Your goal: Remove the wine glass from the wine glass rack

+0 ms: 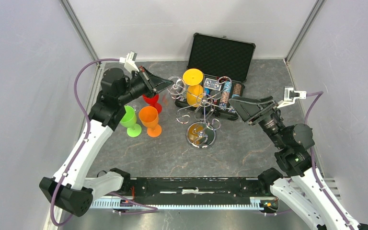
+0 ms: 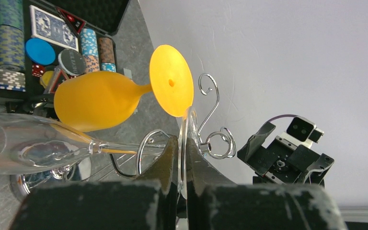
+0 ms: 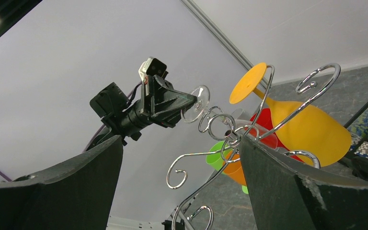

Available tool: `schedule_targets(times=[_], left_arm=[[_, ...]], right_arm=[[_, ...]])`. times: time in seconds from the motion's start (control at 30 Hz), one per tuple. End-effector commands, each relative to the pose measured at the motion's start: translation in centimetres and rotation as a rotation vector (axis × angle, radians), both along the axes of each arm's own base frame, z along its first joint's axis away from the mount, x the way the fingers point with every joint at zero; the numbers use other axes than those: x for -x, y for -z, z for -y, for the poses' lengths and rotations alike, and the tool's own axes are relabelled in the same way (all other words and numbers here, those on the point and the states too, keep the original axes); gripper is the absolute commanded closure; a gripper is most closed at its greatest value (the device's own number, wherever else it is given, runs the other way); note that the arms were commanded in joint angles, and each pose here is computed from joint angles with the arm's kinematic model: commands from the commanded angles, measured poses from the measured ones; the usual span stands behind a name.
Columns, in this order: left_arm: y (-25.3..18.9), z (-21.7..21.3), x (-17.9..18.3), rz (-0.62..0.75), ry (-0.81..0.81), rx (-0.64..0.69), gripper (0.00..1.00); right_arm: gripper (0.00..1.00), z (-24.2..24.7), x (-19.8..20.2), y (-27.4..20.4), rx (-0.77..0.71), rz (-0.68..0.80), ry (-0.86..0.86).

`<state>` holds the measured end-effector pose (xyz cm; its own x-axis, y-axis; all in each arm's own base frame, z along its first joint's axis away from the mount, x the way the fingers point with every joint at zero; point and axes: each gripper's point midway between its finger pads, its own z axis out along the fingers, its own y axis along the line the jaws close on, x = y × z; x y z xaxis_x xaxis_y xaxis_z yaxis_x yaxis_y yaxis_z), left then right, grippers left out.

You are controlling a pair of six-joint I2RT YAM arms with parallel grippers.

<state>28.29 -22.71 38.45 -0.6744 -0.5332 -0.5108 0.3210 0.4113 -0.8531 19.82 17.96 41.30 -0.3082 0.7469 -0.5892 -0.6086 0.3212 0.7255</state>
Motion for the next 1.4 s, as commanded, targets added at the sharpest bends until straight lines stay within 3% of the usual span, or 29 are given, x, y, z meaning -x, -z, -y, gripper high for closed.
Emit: schedule_targets(times=[0.0, 0.33, 0.67, 0.93, 1.17, 1.37], left_arm=[[-3.4, 1.6, 1.3, 0.131, 0.141, 0.039, 0.98], [-3.4, 2.2, 4.0, 0.115, 0.258, 0.063, 0.98], [-3.6, 1.1, 7.0, 0.138, 0.283, 0.035, 0.98], [-3.7, -0.5, 8.8, 0.127, 0.211, 0.008, 0.98], [-6.3, -2.0, 11.0, 0.143, 0.149, 0.062, 0.98], [-9.3, -2.6, 12.4, 0.13, 0.129, 0.163, 0.98]], right_arm=[[0.05, 0.4, 0.0, -0.6, 0.0, 0.032, 0.024], [0.05, 0.3, -0.3, -0.2, 0.011, 0.025, 0.026], [0.06, 0.0, 0.4, -1.1, 0.141, 0.172, 0.034], [0.05, -1.8, 2.1, -2.8, 0.301, 0.417, -0.044], [0.05, -4.0, 5.7, -6.9, 0.276, 0.727, -0.219], [0.06, -6.0, 4.8, -8.8, 0.285, 0.818, -0.258]])
